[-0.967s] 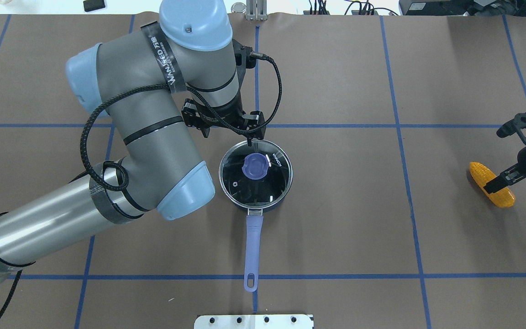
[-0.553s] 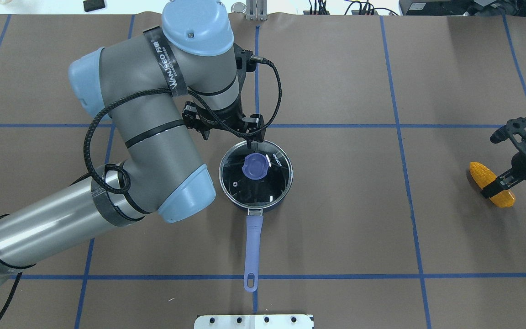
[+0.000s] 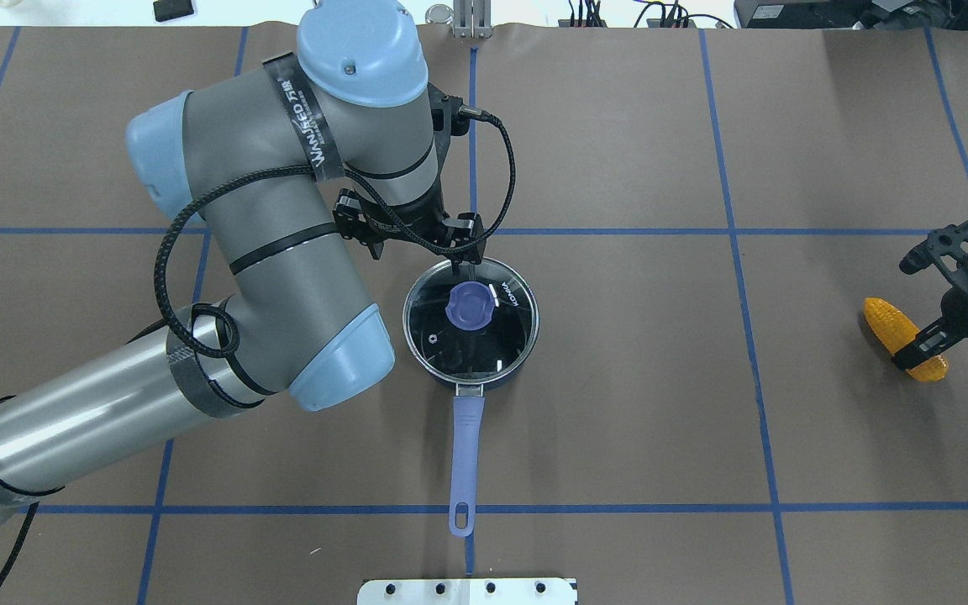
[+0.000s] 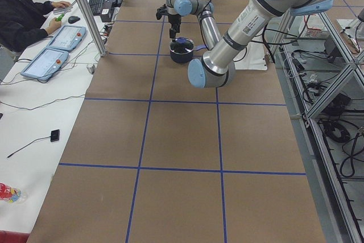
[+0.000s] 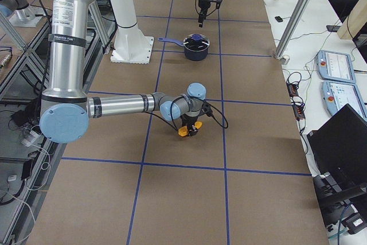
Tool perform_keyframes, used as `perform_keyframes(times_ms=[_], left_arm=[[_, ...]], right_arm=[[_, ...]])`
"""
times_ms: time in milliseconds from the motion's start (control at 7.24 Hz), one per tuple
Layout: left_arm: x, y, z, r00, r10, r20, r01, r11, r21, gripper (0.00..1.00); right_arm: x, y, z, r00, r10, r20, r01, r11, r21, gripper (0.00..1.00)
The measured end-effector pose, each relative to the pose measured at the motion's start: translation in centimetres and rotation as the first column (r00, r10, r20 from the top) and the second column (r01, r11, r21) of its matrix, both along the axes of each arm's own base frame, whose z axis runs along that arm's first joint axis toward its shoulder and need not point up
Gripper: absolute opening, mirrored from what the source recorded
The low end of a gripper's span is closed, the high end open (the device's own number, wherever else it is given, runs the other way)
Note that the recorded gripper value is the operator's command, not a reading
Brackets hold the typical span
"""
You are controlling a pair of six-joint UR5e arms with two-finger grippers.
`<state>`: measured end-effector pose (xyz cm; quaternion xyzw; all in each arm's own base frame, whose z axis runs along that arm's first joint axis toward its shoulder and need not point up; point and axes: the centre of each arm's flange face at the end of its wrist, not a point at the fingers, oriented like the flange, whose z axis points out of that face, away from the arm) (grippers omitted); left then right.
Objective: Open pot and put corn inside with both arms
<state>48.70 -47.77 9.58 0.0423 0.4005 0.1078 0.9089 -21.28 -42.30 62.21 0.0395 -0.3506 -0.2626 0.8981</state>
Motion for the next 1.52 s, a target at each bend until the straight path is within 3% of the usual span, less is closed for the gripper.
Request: perform_keyframes(times_ms=[553,1106,1520], left_arm=[[0.0,0.0,0.1,1.0,0.004,0.001,-0.004,1.0,0.004,1.0],[0.0,0.3,-0.6,1.0,0.0,-0.007,0.0,1.0,0.006,1.0],[2.7,2.9,-1.6,1.0,0.011,0.001,-0.011,0.999,0.035,1.0]], right_arm=[[-0.1,-0.1,-0.4,1.0,-0.008,0.005,0.008,1.0,0.012,0.43],[-0.4,-1.0,-2.1,1.0,-0.018,0.023,0.017,0.998,0.059,0.41],[-0.5,-2.4,-4.4,0.999,-0.015,0.051,0.009,0.995,0.101,0.36]])
